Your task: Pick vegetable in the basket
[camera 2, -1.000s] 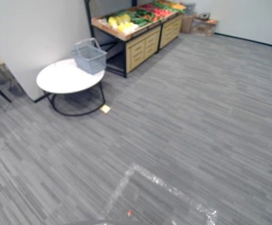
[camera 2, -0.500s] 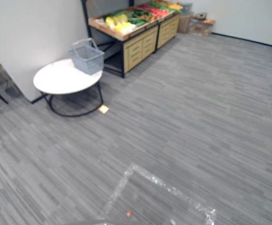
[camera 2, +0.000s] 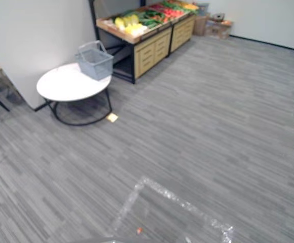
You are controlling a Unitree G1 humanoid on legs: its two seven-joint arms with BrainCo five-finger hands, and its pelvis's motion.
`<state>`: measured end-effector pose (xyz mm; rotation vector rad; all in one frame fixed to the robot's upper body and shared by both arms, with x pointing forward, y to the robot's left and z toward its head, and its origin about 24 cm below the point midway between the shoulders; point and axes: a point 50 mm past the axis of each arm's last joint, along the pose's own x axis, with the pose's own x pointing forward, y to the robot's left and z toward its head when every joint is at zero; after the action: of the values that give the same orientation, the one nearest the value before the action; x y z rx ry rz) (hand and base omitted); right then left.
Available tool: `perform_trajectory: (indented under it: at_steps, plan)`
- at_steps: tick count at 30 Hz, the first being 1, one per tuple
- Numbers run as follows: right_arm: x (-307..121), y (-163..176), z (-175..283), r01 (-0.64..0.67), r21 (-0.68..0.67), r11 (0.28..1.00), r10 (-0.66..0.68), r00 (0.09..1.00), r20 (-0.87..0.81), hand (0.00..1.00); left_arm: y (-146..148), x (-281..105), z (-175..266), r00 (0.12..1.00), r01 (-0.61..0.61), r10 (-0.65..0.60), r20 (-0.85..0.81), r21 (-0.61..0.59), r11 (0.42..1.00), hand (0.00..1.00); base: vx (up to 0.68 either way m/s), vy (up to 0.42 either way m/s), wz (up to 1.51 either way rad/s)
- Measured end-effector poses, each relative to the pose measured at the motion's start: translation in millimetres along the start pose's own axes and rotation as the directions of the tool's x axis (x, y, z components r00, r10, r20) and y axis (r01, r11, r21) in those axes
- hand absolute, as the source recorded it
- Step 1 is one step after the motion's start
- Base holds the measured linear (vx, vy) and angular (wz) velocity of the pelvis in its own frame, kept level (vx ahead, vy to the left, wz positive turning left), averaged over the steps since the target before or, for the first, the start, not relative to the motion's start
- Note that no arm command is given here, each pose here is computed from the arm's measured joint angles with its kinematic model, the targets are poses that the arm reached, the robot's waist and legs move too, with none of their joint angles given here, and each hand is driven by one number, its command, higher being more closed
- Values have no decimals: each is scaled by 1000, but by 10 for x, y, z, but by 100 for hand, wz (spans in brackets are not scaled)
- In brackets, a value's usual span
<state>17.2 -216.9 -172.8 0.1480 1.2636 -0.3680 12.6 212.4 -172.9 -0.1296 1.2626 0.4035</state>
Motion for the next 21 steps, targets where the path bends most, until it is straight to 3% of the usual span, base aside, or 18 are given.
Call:
perform_trajectory:
  at_steps: [7, 13, 18, 21]
  plan:
    - [4, 0, 20, 1, -4, 1000, -1, 1000, 5, 0, -9, 8, 35, 1000, 5, -5, 8, 26, 1000, 0, -4, -9, 1]
    - [53, 158, 266, -27, 4, 1000, 26, 997, 71, 0, 6, 61, 332, 996, -15, 13, 85, 21, 1000, 0, -35, -35, -1]
    - [48, 100, 253, -4, 9, 1000, 4, 998, 71, 0, -45, 48, 379, 992, -14, 33, 124, -157, 988, 0, 52, -42, 15]
    - [66, 109, 403, -5, -12, 1000, 6, 994, 109, 0, -72, 46, 385, 991, -5, 31, 130, -189, 982, 0, 187, 72, 18]
